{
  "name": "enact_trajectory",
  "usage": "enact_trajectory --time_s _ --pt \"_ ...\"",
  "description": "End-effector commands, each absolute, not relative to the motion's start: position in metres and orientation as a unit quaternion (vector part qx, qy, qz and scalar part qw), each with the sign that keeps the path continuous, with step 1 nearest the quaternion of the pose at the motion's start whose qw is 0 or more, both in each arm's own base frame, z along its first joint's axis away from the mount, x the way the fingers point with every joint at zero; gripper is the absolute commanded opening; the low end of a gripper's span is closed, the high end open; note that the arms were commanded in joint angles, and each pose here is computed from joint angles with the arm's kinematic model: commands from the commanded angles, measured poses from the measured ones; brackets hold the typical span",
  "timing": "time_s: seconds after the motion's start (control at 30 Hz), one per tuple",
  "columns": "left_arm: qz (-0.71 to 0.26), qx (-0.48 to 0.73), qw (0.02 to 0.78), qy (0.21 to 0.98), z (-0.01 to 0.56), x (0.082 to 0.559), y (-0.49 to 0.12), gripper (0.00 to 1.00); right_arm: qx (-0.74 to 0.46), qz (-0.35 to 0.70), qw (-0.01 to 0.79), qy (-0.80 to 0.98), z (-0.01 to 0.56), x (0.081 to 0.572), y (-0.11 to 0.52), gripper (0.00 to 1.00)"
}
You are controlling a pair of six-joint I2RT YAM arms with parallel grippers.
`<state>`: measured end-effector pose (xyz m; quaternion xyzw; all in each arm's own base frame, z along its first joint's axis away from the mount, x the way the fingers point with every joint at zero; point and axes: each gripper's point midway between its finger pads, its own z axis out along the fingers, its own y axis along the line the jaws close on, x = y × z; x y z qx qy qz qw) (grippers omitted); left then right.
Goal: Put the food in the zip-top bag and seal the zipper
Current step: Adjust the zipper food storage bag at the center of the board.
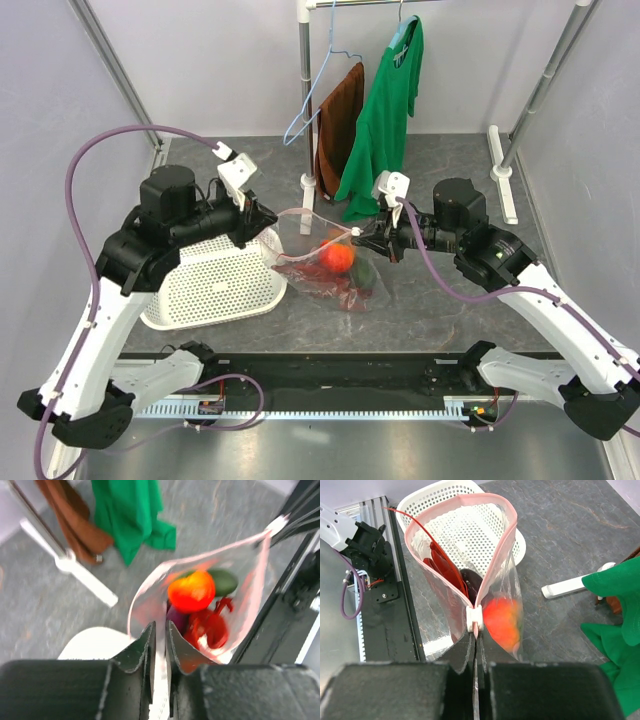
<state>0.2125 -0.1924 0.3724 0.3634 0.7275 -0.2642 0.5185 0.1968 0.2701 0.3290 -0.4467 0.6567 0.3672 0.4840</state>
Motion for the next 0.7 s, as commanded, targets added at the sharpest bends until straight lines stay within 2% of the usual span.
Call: enact_trajectory --time_s 0.0,0.03,0.13,0.33,0.67 --pt "-0.274 0.409 0.464 0.737 0.35 0.201 -0.188 0.19 -0.468 0.367 0.526 0.608 0.363 0.192 0.27 0.0" --pt "-0.271 0.441 0.441 0.733 0.337 0.194 -0.187 0.24 -0.47 0.367 0.527 0.606 0.364 0.191 0.269 0.0" --pt "-0.284 0.517 0.414 0.693 0.324 0.181 -0.192 0.27 -0.481 0.36 0.527 0.601 0.361 0.19 0.268 0.0" --pt "-0.302 0.603 0.382 0.632 0.305 0.175 -0.202 0.27 -0.489 0.358 0.525 0.597 0.355 0.188 0.267 0.0" --pt "-0.377 0.65 0.358 0.554 0.309 0.162 -0.228 0.31 -0.491 0.357 0.524 0.597 0.355 0.187 0.267 0.0"
